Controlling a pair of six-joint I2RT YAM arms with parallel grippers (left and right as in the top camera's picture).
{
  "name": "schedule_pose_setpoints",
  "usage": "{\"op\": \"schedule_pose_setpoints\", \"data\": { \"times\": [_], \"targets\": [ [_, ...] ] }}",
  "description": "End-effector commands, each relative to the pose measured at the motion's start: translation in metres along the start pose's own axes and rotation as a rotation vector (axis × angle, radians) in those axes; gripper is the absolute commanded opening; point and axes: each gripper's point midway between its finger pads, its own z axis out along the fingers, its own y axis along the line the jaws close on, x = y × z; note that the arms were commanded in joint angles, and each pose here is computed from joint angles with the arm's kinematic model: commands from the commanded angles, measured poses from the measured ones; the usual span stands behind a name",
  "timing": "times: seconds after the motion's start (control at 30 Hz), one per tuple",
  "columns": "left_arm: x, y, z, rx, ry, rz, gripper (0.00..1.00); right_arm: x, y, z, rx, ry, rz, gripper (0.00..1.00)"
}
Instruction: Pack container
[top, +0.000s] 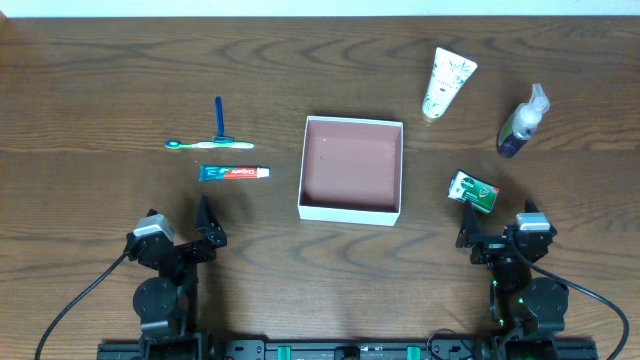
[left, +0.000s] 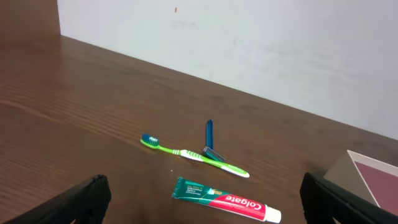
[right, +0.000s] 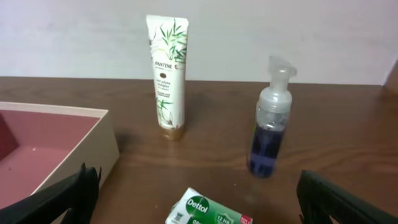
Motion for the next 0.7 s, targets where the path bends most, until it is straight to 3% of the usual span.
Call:
{"op": "schedule_pose_setpoints", "data": {
  "times": [0.0, 0.2, 0.37, 0.67],
  "targets": [
    [0.017, 0.007, 0.002, -0.026, 0.053, 0.012, 0.98, 0.002, 0.003, 0.0, -0.017, 0.002, -0.001, 0.99],
    [0.017, 0.007, 0.002, -0.025, 0.053, 0.012, 0.98, -0.021, 0.003, -0.001, -0.011, -0.091, 0.006, 0.99],
    [0.017, 0.007, 0.002, -0.026, 0.053, 0.012, 0.98, -0.049, 0.041, -0.01, -0.239, -0.187, 0.043, 0.99],
    [0.017, 0.007, 0.002, -0.026, 0.053, 0.012, 0.98, -0.091, 0.058, 0.004, -0.319, 0.001, 0.011, 0.99]
  ]
}}
